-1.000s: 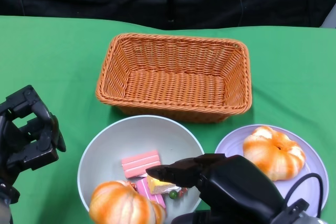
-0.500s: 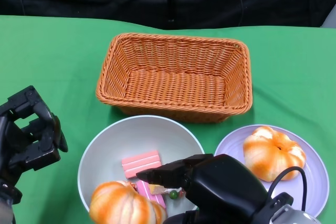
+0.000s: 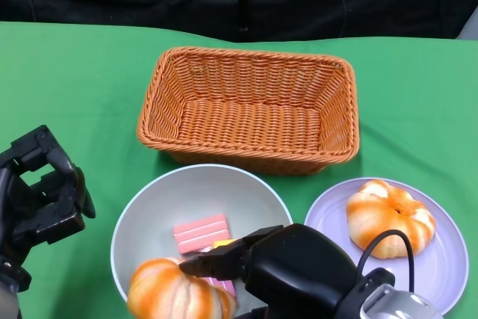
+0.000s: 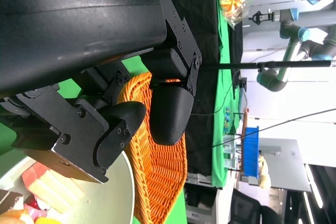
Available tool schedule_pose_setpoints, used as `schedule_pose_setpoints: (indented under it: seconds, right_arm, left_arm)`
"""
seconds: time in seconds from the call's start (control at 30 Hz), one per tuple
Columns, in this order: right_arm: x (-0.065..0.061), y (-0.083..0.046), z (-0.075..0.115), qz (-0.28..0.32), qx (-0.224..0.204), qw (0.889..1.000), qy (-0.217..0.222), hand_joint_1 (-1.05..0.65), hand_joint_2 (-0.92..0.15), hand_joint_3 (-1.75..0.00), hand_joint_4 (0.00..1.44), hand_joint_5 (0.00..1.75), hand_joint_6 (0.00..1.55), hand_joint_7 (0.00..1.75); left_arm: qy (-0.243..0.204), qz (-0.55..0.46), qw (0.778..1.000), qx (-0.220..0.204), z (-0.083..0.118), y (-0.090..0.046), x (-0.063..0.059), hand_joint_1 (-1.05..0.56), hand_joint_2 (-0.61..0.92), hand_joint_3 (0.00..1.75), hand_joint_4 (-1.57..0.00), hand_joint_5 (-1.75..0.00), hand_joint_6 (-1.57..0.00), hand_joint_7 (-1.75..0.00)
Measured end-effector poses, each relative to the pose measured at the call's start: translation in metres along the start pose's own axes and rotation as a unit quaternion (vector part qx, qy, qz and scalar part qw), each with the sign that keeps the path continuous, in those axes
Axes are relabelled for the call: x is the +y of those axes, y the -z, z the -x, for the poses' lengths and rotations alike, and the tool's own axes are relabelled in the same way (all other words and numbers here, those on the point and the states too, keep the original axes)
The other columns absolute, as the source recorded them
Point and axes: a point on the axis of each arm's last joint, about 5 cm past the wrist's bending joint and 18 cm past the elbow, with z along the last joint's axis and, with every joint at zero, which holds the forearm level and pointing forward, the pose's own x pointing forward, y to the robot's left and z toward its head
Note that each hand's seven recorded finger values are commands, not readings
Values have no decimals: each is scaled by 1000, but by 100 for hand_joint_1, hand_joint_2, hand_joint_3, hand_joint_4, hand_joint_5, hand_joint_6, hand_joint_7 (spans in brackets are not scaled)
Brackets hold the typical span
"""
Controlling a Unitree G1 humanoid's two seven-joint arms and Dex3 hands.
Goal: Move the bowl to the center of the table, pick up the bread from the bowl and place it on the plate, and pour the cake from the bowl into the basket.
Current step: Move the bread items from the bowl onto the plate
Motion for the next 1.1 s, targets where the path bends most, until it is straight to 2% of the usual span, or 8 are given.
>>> schedule_pose_setpoints:
  seconds: [0.2,0.47,0.57,0.77,1.1]
  right_arm:
    - [2,5,-4,6,-2,1000,-9,-74,-92,-23,50,0,48,0]
    - [5,14,-9,11,0,1000,9,-73,-92,-18,51,1,50,1]
    - [2,15,-11,15,-4,1000,17,-73,-92,-18,51,1,49,0]
    - [-1,14,-14,19,-8,1000,22,-75,-92,-23,50,0,48,0]
    - [3,16,-16,19,-6,1000,24,-73,-92,-20,51,1,50,1]
  left_arm:
    - [-6,4,1000,6,-2,9,1,0,46,136,-97,-175,-82,-171]
    - [-3,14,1000,10,-4,17,2,2,48,136,-97,-175,-80,-171]
    - [5,14,1000,8,-3,19,3,3,48,136,-96,-175,-80,-171]
    - [6,13,1000,9,-3,20,3,1,47,134,-96,-175,-80,-173]
    - [5,11,1000,6,-3,20,2,1,51,128,-95,-175,-78,-174]
